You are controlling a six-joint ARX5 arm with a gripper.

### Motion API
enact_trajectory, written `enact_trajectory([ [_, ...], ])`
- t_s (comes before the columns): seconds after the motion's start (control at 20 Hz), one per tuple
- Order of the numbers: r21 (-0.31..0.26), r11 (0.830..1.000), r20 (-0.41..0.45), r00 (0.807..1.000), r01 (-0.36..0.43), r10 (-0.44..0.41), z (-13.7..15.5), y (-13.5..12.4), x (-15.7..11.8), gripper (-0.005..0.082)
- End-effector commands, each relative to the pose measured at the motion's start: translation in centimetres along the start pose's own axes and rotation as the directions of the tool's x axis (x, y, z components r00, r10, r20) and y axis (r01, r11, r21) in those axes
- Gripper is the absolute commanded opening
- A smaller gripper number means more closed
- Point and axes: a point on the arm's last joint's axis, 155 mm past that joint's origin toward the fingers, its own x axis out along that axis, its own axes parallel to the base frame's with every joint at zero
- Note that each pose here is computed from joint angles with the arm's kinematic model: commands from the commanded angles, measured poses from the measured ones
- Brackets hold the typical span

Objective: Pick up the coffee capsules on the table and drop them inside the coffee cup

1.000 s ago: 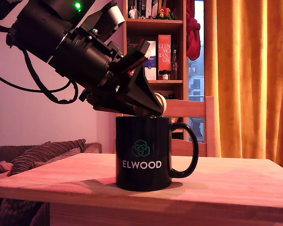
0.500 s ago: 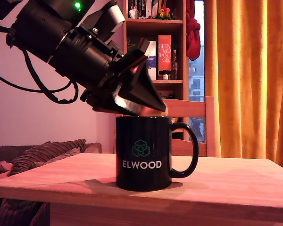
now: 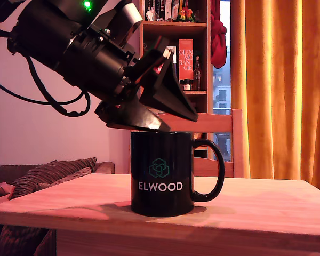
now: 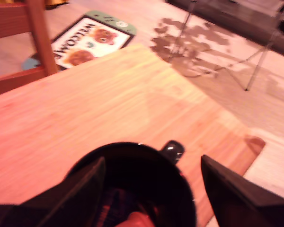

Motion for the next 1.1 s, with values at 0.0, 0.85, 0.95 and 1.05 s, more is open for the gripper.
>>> enact_trajectory([
  [0.0, 0.038, 0.999, 0.052, 0.999, 0.01, -0.012, 2.0, -0.6, -0.6, 0.0521],
  [0.85, 0.061, 0.968, 0.102, 0.966, -0.243, 0.236, 4.6, 6.7, -9.7, -0.002],
  [0.95, 0.018, 0.954, 0.097, 0.95, -0.3, 0.297, 4.4, 9.0, -11.3, -0.002],
  [1.05, -0.025, 0.933, 0.092, 0.929, -0.359, 0.36, 4.1, 11.4, -13.0, -0.002],
])
